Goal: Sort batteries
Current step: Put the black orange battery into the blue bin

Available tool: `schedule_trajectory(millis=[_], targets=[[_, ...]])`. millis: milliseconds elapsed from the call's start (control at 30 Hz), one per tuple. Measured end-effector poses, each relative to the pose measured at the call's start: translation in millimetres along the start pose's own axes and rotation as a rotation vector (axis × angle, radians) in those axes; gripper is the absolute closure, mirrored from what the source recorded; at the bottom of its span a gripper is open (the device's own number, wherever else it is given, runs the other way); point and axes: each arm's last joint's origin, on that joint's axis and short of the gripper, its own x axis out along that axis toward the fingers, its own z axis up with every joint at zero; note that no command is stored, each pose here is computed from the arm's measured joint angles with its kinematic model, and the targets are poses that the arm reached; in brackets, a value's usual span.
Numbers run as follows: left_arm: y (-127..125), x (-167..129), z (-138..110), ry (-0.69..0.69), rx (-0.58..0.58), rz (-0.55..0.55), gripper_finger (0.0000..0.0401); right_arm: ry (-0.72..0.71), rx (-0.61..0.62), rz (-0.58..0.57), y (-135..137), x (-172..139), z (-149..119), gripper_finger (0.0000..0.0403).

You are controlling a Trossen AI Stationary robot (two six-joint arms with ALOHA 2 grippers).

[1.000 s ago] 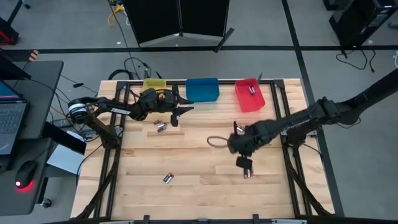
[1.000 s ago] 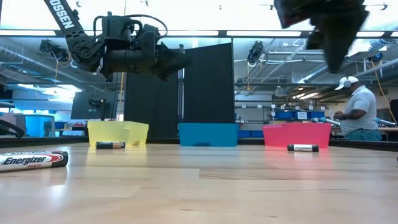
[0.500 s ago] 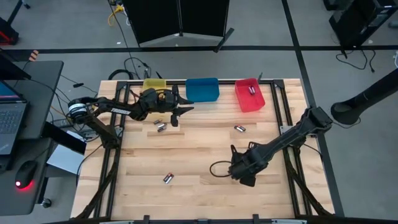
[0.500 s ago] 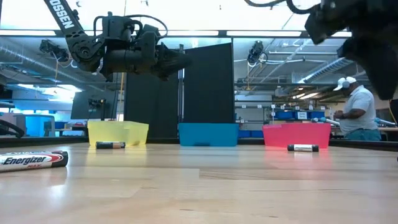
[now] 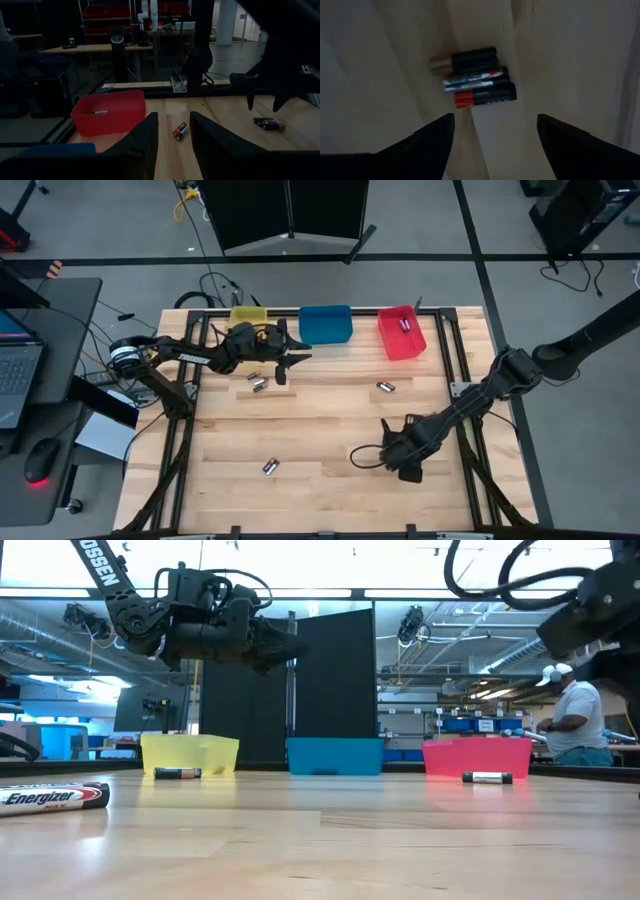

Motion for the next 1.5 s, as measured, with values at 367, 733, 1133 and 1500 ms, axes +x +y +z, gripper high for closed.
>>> schedule_trajectory(millis=[367,733,1133,1500], targets=[[0.0,0.0,0.0,0.000,0.000,0.000,0.0282,-0.066,-0.026,-0.014,4.8,11.0,-5.8,0.0107],[-0.1,0.0,-0.1,0.001,-0.001,0.000,0.0282,-0.114,-0.071,-0.024,9.0,12.1,-5.8,0.0105],[-0.2,0.1,-0.4,0.004,-0.002,-0.001,0.0282,-0.108,-0.116,-0.038,6.3,28.5,-15.8,0.0100],[-0.3,0.1,-0.4,0.004,-0.006,-0.001,0.0282,-0.115,-0.165,-0.061,2.2,34.5,-18.2,0.0108]])
